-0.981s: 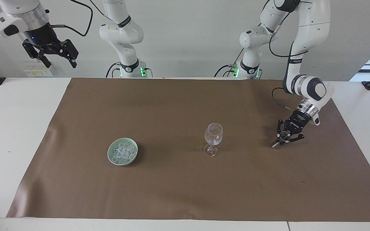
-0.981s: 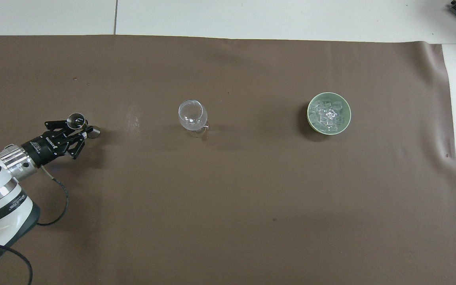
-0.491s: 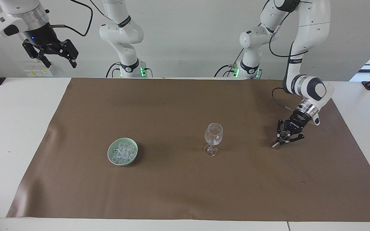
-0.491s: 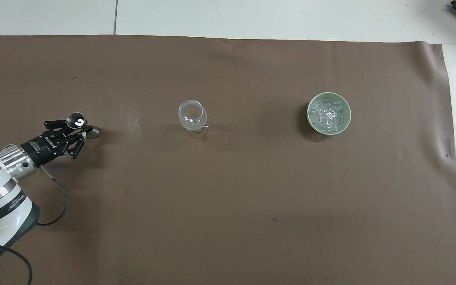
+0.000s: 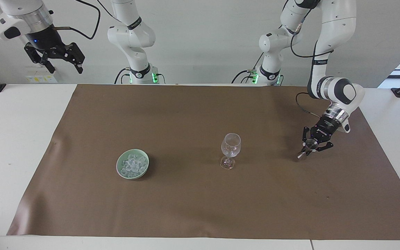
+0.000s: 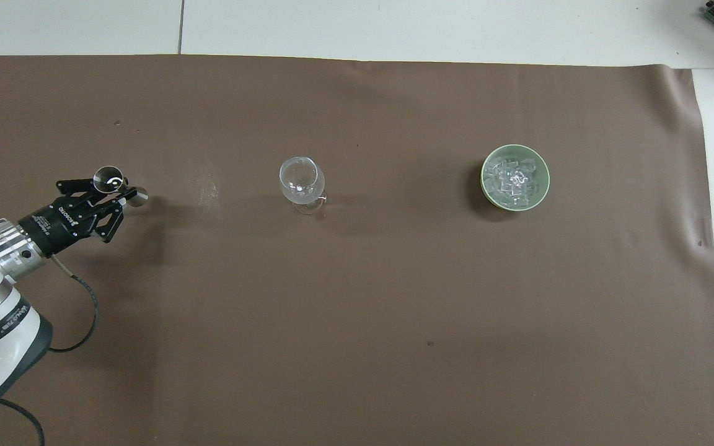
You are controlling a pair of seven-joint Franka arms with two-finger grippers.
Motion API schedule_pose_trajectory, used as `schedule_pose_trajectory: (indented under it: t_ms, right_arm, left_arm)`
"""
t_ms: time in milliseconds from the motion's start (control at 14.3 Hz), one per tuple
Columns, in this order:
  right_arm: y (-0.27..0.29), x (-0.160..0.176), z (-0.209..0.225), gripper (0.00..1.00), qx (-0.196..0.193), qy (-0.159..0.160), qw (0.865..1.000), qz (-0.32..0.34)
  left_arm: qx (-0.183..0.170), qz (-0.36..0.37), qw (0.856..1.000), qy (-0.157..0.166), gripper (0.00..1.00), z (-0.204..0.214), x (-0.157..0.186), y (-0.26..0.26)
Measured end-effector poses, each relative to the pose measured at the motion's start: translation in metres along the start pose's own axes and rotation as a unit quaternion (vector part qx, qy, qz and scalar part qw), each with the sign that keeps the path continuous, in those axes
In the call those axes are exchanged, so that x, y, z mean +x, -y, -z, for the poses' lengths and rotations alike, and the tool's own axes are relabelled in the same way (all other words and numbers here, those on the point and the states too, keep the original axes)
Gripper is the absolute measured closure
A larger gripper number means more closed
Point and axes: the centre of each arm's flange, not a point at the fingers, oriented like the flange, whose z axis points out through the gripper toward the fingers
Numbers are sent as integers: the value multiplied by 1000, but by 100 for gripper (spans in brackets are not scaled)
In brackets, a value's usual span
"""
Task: Pour wine and add ice with both arms
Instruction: 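Carry the silver cup with the left gripper to the wine glass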
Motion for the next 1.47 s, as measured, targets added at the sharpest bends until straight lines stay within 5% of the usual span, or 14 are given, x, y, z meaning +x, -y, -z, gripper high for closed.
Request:
schedule_pose_trajectory:
  t_ms: [1472]
  right_arm:
    - [0,0,0,0,0,0,1000,0]
  left_arm:
    - [42,-2,999,-17,78,-73,-123,91]
